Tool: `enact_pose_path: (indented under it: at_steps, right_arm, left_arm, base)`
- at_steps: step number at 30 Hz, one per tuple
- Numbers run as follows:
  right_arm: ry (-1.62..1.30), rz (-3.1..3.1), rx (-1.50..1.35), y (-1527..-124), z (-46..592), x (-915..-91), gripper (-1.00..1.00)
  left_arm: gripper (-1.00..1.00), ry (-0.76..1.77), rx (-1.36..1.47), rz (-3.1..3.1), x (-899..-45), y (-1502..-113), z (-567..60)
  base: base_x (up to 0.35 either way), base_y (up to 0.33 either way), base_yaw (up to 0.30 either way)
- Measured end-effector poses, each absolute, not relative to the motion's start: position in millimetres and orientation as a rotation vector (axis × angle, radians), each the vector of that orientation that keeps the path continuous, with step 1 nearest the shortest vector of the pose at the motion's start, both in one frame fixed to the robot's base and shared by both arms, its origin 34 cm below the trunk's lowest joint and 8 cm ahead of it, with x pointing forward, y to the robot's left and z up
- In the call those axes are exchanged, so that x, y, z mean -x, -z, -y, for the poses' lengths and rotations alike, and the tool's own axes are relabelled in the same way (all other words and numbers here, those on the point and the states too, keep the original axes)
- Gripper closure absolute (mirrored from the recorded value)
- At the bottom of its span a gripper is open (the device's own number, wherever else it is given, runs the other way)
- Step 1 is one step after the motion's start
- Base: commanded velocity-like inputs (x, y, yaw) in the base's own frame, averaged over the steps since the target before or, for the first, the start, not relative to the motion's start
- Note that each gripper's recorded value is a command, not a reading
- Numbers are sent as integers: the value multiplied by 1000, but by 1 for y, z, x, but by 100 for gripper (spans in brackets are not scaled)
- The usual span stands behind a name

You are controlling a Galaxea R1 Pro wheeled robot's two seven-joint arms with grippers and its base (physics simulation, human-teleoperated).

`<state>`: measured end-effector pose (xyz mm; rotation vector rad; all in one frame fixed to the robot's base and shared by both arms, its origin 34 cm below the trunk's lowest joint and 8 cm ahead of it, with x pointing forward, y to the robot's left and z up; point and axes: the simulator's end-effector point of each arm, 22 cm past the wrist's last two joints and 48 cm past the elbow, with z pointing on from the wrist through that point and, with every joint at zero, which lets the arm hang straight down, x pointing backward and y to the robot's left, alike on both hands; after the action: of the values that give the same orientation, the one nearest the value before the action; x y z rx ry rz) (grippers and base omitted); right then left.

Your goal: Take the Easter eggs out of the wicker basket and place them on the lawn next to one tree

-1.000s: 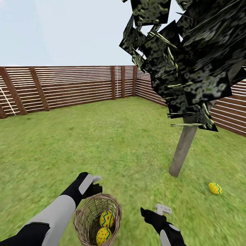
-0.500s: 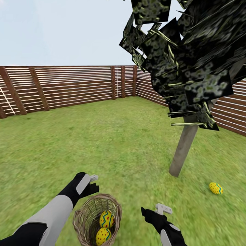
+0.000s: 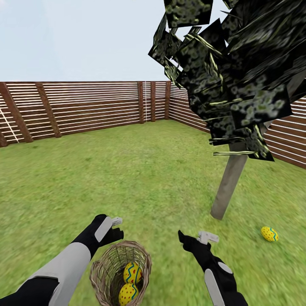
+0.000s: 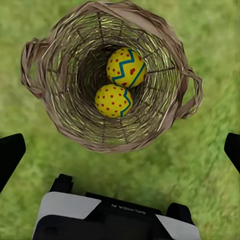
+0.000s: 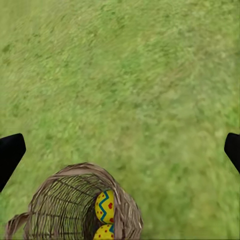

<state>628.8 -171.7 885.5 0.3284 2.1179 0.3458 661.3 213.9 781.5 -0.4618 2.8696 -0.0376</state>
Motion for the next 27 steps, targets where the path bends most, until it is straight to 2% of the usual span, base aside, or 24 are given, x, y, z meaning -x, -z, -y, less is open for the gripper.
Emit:
enact_pose_path:
  at_steps: [27]
  right_arm:
    - [-342,-2116,-332,-856,174,-635,-100]
  left_arm:
    - [-100,40,458,-2871,-668,-752,-213]
  base:
    - [0,0,0]
